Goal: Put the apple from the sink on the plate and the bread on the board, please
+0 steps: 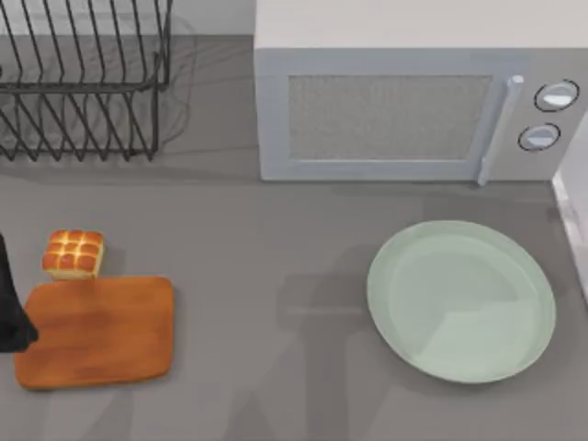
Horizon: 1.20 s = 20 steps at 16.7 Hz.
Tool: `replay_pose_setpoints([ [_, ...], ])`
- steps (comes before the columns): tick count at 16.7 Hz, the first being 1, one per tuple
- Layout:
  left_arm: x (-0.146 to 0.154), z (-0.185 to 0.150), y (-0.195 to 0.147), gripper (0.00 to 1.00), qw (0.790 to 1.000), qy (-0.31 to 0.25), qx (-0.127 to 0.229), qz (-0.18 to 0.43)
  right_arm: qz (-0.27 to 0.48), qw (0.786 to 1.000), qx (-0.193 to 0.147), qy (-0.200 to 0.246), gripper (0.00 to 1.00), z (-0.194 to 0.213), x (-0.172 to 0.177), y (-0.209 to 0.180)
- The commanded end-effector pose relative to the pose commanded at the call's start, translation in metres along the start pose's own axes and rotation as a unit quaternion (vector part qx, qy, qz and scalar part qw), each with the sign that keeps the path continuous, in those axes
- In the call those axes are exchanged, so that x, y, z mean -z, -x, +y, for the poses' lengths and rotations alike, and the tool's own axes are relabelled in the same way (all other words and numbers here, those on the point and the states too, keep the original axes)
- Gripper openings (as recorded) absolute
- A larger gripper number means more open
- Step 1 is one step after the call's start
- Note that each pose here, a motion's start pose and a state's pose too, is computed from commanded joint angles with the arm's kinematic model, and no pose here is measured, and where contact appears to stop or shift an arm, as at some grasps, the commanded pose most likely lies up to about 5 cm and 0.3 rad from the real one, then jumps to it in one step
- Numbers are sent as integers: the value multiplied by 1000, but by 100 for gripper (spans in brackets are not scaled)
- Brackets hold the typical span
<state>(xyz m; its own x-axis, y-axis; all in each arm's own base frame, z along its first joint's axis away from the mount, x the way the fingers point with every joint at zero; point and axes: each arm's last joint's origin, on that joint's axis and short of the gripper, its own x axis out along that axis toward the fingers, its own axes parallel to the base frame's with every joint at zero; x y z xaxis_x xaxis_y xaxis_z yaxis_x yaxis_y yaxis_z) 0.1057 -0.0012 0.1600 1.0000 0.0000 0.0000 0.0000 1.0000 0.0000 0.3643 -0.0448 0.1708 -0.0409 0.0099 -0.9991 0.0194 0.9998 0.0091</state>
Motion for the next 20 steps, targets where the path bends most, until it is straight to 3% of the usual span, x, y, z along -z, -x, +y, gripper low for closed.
replay_pose_setpoints([
  [7, 0, 0, 0, 100, 1000, 0, 0, 0, 59, 998, 21, 1, 0, 106, 36, 18],
  [13, 0, 0, 0, 100, 1000, 0, 0, 0, 11, 1000, 19, 3, 0, 183, 52, 43],
  [20, 0, 0, 0, 100, 1000, 0, 0, 0, -21, 1000, 5, 5, 0, 210, 56, 55],
])
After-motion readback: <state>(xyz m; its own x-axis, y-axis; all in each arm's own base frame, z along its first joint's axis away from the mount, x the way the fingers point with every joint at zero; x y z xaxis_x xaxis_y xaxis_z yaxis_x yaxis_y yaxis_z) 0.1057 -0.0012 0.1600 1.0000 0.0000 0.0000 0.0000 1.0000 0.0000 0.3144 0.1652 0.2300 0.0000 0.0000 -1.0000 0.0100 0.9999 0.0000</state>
